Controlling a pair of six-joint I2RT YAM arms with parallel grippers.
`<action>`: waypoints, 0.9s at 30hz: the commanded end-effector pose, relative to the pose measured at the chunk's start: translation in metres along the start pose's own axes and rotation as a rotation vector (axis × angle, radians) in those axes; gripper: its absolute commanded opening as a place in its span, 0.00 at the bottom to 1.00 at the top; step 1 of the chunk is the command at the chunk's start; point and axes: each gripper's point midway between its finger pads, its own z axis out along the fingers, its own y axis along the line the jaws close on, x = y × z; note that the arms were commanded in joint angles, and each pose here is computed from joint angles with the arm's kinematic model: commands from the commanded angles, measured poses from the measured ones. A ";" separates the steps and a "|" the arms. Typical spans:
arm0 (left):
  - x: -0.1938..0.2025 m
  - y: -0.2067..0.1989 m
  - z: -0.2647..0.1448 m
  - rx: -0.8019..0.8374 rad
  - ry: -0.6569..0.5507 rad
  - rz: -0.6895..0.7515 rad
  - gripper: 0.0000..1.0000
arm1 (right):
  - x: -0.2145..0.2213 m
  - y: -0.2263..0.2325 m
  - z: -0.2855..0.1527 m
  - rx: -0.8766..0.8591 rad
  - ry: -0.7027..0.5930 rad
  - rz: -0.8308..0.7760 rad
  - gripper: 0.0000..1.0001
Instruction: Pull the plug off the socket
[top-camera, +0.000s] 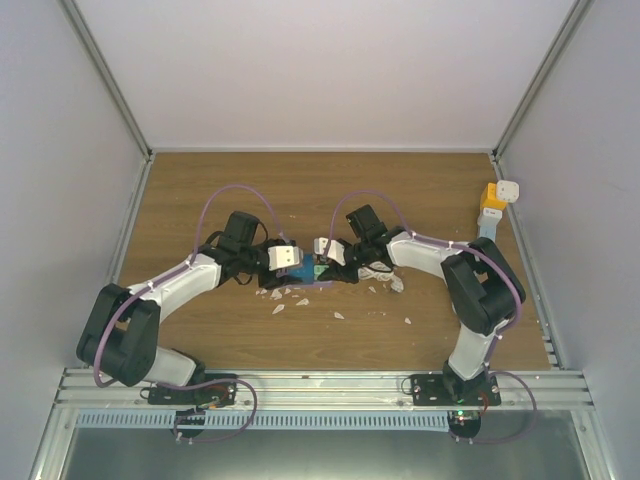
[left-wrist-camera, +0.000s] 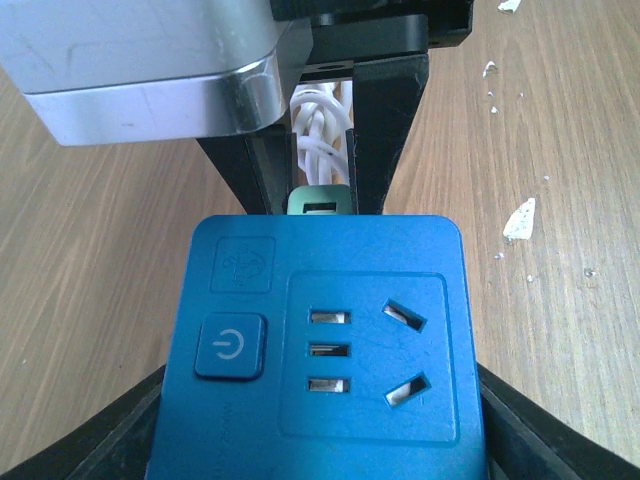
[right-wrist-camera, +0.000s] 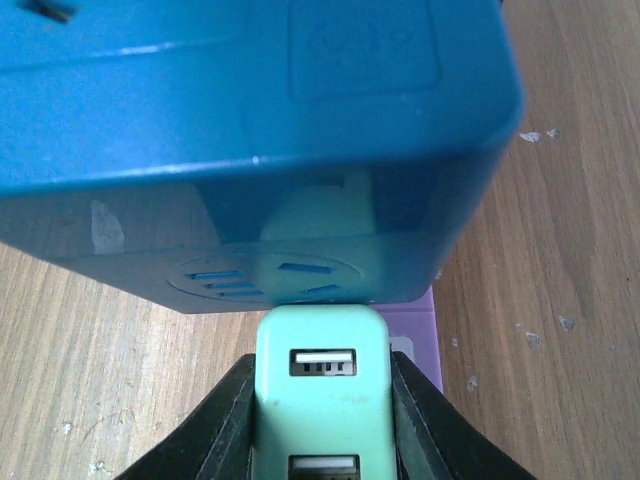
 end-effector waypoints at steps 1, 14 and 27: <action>-0.043 0.002 -0.004 0.036 -0.161 0.074 0.36 | 0.050 0.004 0.016 0.009 0.174 0.089 0.01; -0.026 0.041 -0.052 -0.064 -0.096 0.008 0.37 | 0.047 0.003 0.014 0.008 0.163 0.089 0.01; 0.022 0.141 -0.157 -0.312 0.179 0.046 0.40 | 0.042 0.001 0.012 0.020 0.148 0.109 0.01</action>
